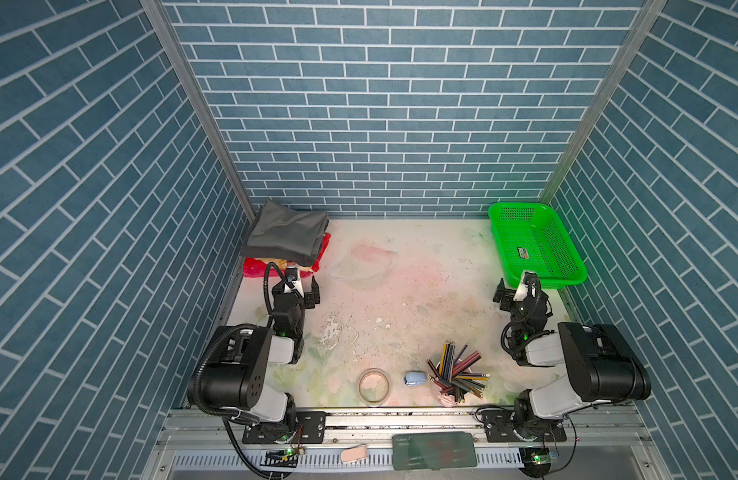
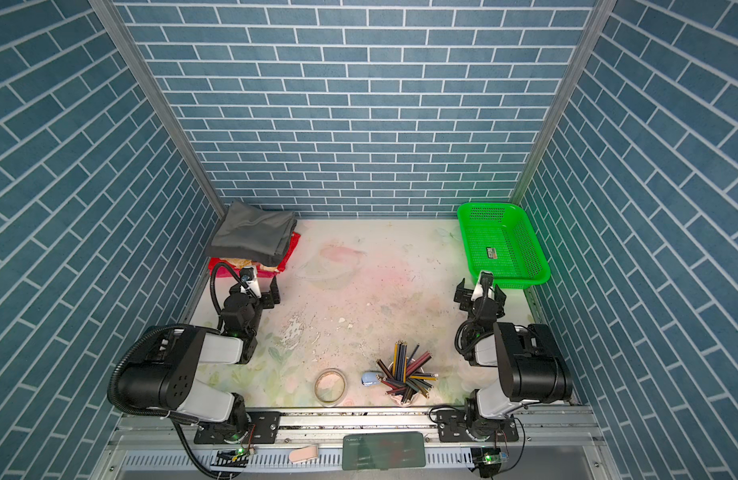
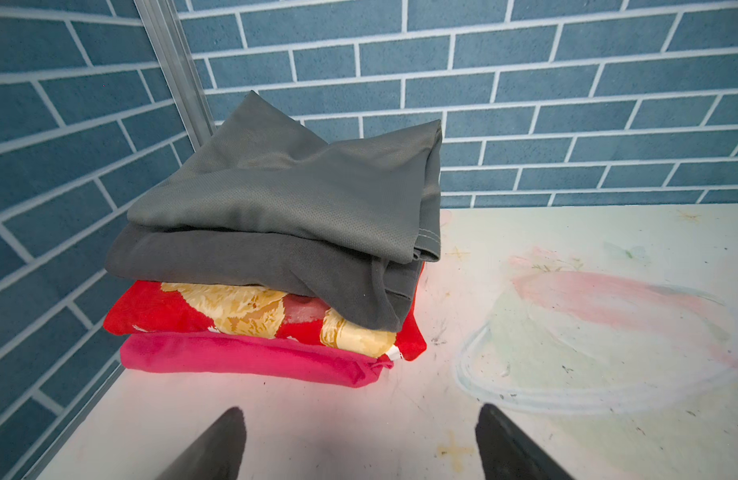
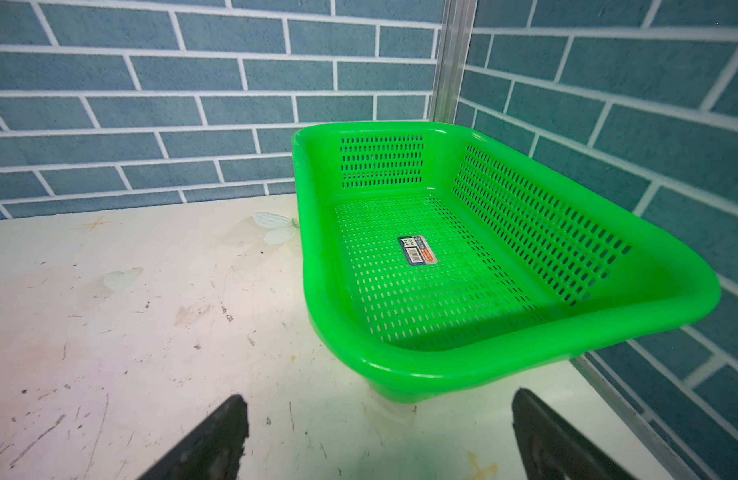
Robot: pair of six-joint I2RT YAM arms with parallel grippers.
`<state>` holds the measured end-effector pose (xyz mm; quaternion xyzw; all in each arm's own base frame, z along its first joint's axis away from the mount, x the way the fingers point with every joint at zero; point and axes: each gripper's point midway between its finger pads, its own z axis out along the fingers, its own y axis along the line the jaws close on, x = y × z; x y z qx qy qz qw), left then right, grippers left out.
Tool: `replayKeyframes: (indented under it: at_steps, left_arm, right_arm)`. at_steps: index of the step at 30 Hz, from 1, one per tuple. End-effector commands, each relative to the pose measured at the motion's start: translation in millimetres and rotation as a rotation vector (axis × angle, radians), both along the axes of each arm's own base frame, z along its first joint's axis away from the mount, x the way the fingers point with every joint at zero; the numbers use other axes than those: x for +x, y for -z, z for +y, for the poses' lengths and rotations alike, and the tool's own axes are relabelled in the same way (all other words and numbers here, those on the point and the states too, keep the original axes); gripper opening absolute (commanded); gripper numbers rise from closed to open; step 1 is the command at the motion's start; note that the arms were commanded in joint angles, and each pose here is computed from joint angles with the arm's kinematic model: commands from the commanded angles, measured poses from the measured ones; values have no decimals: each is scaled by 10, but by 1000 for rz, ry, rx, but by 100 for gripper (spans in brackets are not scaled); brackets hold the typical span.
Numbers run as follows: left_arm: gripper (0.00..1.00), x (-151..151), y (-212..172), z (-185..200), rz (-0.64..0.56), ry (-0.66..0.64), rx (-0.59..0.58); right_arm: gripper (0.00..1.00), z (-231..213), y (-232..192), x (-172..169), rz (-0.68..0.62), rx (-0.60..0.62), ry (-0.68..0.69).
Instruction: Fold and stack the t-shirts
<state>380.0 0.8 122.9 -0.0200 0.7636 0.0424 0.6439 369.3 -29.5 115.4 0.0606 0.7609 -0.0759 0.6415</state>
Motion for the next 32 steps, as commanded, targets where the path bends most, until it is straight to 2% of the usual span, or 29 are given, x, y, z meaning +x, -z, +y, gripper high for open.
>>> replayKeyframes:
  at_steps: [1, 32]
  left_arm:
    - [88, 13, 1, 14, 1, 0, 1]
    - [88, 13, 1, 18, 1, -1, 1]
  right_arm:
    - [99, 12, -28, 31, -8, 14, -10]
    - [99, 14, -32, 29, -9, 14, -13]
